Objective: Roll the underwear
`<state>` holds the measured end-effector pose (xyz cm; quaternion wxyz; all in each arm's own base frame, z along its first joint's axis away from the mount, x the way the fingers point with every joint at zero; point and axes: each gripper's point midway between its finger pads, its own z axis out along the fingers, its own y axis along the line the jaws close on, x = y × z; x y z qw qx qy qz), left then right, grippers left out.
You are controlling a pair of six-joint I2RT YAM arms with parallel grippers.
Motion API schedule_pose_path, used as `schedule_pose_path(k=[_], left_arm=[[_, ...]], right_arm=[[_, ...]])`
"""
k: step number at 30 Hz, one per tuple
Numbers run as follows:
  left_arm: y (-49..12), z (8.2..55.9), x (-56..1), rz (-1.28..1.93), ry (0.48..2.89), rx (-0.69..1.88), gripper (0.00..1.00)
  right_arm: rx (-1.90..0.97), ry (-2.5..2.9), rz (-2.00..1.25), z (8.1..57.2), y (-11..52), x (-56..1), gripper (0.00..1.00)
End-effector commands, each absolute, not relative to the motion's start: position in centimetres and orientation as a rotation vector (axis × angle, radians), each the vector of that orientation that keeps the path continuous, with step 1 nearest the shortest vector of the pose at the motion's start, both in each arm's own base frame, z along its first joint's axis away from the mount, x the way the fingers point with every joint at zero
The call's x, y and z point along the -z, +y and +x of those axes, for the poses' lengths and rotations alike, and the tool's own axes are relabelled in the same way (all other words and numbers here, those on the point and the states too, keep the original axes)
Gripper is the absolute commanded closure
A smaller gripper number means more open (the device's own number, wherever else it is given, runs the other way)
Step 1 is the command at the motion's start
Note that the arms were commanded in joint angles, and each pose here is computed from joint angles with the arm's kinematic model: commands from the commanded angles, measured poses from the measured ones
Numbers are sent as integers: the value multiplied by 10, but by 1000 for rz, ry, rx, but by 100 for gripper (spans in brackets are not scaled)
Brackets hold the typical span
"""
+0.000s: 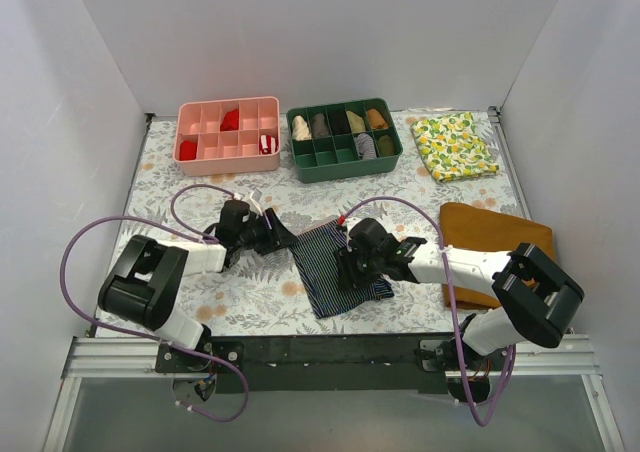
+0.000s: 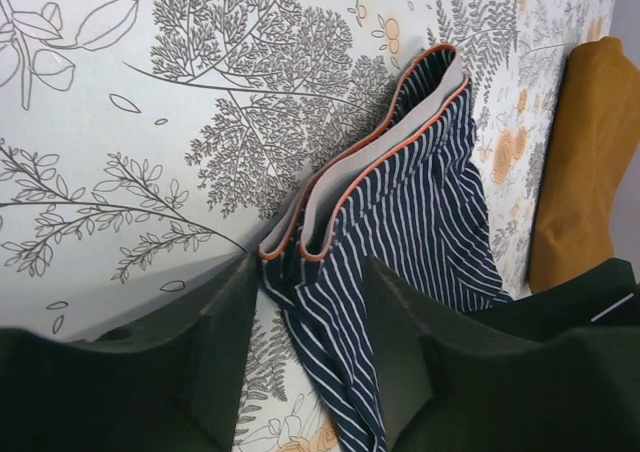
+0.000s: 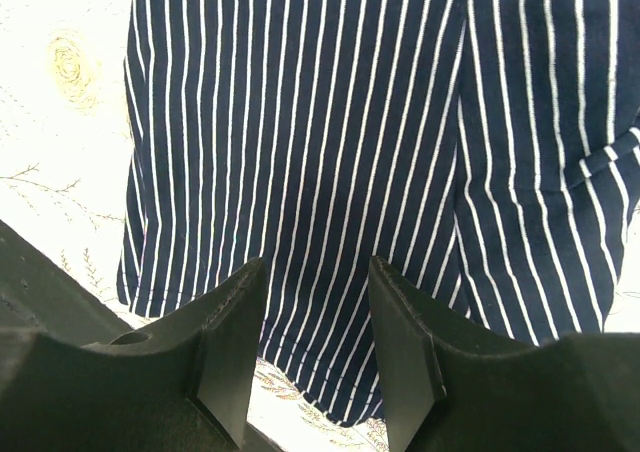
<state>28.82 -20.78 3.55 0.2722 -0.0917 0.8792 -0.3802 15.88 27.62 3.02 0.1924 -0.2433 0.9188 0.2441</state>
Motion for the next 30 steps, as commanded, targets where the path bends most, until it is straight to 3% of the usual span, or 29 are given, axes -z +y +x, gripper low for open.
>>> schedule_pose_path(k=[1, 2, 11, 14, 18, 23, 27, 30], left_arm=[[-200, 279, -8, -285, 2467, 954, 61], [-199, 279, -4, -284, 2483, 945, 66], [-198, 283, -10, -298, 2475, 923, 80], [-199, 286, -12, -288, 2483, 918, 90], [-201, 291, -16, -274, 2486, 920, 94], [-206, 296, -22, -262, 2478, 946, 91], [-207, 298, -25, -262, 2471, 952, 70], [-208, 298, -23, -263, 2479, 958, 66]], right_arm=[[-698, 2554, -685, 164, 284, -40, 46], [-700, 2552, -681, 164, 284, -41, 47], [-722, 2556, -676, 161, 285, -41, 46], [-725, 2553, -683, 160, 285, -41, 46], [-746, 2510, -696, 163, 289, -51, 43], [-749, 2491, -697, 163, 291, -58, 42], [-747, 2503, -705, 162, 291, -55, 42], [-748, 2506, -711, 160, 292, -54, 42]])
